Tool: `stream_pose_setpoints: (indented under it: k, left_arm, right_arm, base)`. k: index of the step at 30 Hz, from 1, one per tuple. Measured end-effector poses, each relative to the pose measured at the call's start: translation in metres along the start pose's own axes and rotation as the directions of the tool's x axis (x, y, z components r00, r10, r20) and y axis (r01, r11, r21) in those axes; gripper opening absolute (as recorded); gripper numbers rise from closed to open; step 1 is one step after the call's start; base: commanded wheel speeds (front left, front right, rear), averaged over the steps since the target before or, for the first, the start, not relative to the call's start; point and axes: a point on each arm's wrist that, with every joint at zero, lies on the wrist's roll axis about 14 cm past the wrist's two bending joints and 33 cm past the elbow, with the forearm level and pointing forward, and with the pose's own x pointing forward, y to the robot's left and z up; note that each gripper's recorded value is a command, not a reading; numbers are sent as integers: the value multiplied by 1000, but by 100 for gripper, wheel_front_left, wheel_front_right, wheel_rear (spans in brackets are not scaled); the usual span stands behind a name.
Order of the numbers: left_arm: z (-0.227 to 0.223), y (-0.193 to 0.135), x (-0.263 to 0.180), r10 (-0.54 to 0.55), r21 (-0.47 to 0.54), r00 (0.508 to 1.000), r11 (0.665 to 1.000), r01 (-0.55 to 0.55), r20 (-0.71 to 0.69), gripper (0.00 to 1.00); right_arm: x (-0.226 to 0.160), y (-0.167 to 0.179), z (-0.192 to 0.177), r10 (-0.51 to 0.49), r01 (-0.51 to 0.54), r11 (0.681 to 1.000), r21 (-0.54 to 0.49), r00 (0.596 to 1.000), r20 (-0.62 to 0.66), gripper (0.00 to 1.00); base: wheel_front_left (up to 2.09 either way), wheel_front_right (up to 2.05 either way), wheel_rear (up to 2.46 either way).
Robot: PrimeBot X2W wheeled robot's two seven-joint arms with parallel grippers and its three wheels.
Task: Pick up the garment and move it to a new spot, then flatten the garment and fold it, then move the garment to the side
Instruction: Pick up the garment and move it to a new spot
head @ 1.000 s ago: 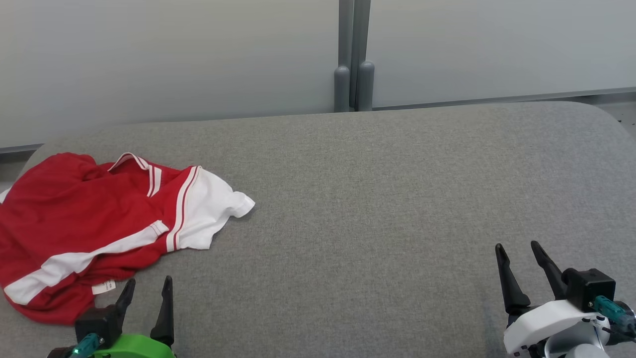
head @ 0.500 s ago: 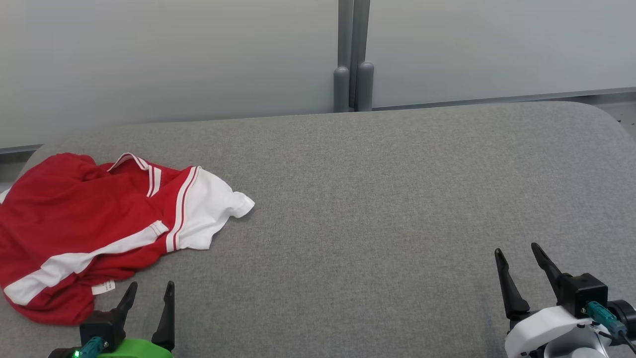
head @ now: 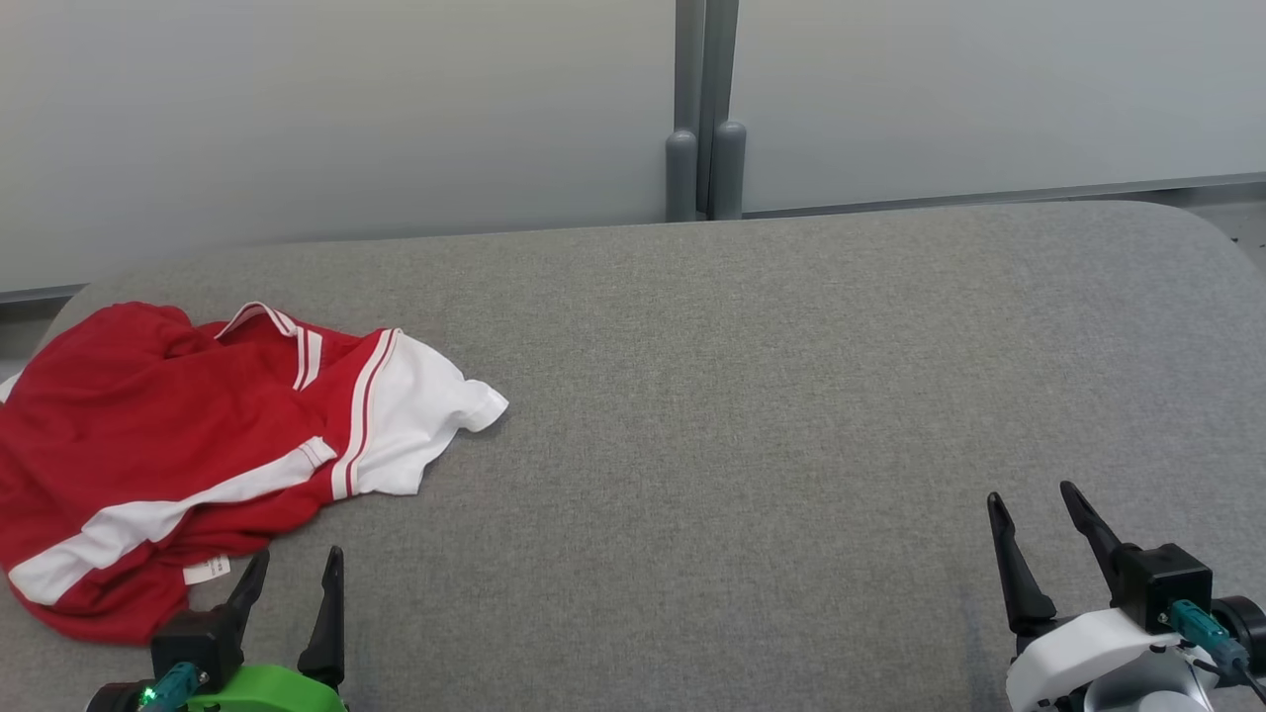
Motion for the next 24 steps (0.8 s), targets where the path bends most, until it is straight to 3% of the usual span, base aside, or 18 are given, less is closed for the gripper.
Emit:
stream_pose_setpoints:
  k: [12,24]
  left_arm:
    - [4,7,-6,28,-13,999,1000,-28,18,100]
    - [1,57,-55,214,-53,976,976,-212,36,100]
  right_arm:
    - [8,15,1,51,-51,999,-4,999,2,100]
    - [34,90,6,275,-275,961,-13,961,10,100]
  base:
    - [0,0,0]
    - [0,0,0]
